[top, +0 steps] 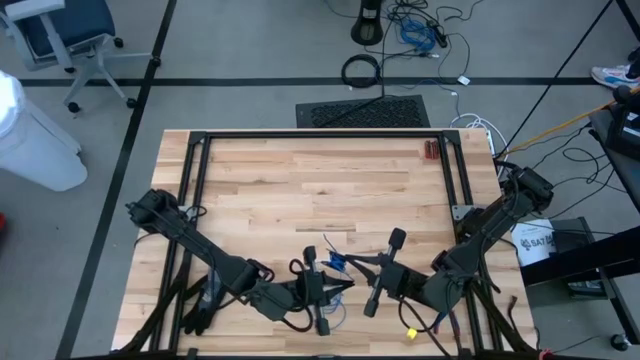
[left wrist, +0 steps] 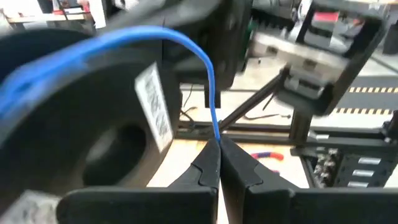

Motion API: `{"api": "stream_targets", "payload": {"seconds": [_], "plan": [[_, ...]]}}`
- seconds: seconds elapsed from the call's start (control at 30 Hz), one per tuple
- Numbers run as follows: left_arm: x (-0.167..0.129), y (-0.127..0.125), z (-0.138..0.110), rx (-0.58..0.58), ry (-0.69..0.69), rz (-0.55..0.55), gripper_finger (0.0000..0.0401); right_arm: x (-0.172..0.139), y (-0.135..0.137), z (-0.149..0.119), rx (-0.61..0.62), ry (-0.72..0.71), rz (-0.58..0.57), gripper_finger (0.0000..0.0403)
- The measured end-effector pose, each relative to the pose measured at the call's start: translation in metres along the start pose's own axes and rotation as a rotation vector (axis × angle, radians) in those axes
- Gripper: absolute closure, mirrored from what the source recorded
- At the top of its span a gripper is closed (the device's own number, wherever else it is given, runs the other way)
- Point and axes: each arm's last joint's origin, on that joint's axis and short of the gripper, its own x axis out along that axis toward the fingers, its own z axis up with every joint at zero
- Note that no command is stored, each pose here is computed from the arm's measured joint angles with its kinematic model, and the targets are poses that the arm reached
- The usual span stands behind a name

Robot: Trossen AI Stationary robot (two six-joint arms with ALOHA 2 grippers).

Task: Coil cords
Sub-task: Coil the blue wire onto the spool

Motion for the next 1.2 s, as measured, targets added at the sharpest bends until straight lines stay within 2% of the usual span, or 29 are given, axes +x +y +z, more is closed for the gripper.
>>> {"api": "stream_targets", "payload": {"seconds": [0.5, 0.87, 1.2], "plan": [[0.002, 0.001, -0.006, 0.035, 0.040, 0.001, 0.0392, -0.024, 0.005, 0.018, -0.003, -0.086, 0.050, 0.0403], [-0.002, -0.004, -0.007, 0.053, 0.048, -0.014, 0.0333, -0.044, 0.004, 0.032, -0.012, -0.137, 0.086, 0.0403], [-0.012, -0.017, -0.007, 0.101, 0.041, -0.095, 0.0288, -0.066, -0.001, 0.041, -0.029, -0.151, 0.145, 0.0403]]}}
